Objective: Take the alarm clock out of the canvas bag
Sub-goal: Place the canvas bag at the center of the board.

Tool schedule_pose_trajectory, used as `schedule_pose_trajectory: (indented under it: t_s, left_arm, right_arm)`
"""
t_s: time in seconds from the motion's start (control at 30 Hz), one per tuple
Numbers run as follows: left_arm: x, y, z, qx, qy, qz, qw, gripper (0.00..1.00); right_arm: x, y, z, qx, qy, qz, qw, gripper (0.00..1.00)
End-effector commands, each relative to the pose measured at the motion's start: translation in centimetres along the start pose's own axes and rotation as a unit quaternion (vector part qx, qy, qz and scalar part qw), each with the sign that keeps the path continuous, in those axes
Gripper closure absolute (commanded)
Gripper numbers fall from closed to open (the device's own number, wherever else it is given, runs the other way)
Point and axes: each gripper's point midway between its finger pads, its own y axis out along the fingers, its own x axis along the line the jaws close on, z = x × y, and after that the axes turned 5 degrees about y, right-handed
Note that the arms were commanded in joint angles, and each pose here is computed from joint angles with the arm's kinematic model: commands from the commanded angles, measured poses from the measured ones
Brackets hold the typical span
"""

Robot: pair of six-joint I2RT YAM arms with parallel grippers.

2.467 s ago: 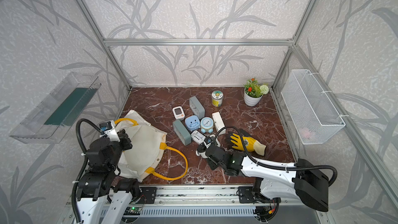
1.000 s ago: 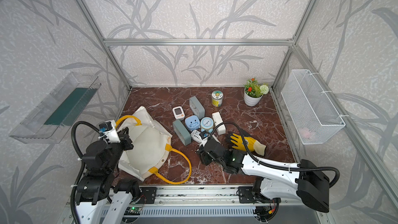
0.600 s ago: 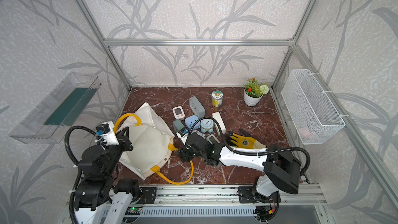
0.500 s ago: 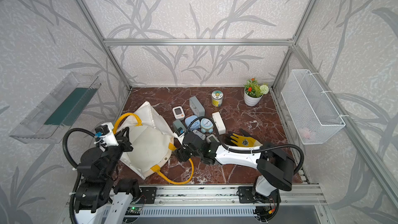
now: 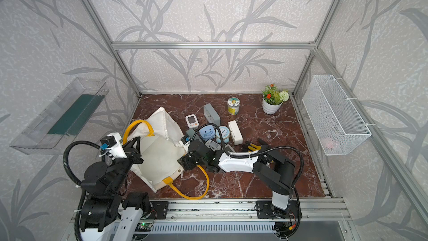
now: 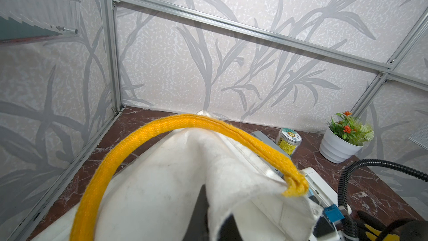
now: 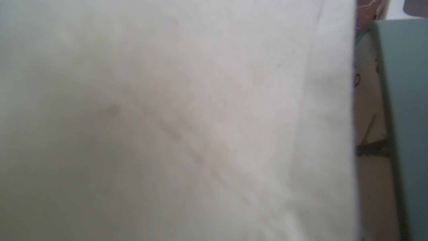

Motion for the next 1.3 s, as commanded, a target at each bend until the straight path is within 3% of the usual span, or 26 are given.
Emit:
schedule_pose_trajectory:
  t_s: [0.0, 0.1, 0.23, 0.53, 0.8, 1.07, 1.27]
  left_arm:
    - [-0.8, -0.7, -2.5, -0.053, -0.001, 0.019, 0.998, 1.0]
    - [-0.4, -0.7, -2.2, -0.048, 0.001, 0.008, 0.999, 1.0]
    - [-0.2, -0.6, -1.9, -0.043, 0.003, 0.004, 0.999, 1.0]
    - [0.8, -0.2, 0.1, -0.007, 0.035, -0.022, 0.999, 1.0]
    - [2.5, 0.7, 1.9, 0.067, 0.04, -0.068, 0.995, 1.0]
    - [3.6, 1.6, 4.2, 0.162, 0.032, -0.095, 0.982, 1.0]
    - [3.3, 2.7, 5.1, 0.207, 0.016, -0.087, 0.974, 1.0]
  right_arm:
    - [1.1, 0.0, -2.3, -0.031, 0.011, -0.029, 0.999, 0.58]
    - [2.2, -1.0, -3.3, -0.045, 0.003, -0.051, 0.998, 0.83]
    - [3.4, -2.9, -4.6, -0.056, -0.011, -0.069, 0.996, 0.99]
    - [8.2, -8.8, -7.6, -0.092, -0.035, -0.164, 0.982, 1.0]
    - [10.2, -9.8, -10.6, -0.072, 0.043, -0.249, 0.965, 1.0]
    - [6.3, -9.5, -17.1, -0.105, 0.156, -0.268, 0.945, 1.0]
    - [3.4, -6.2, -18.9, -0.086, 0.185, -0.244, 0.948, 1.0]
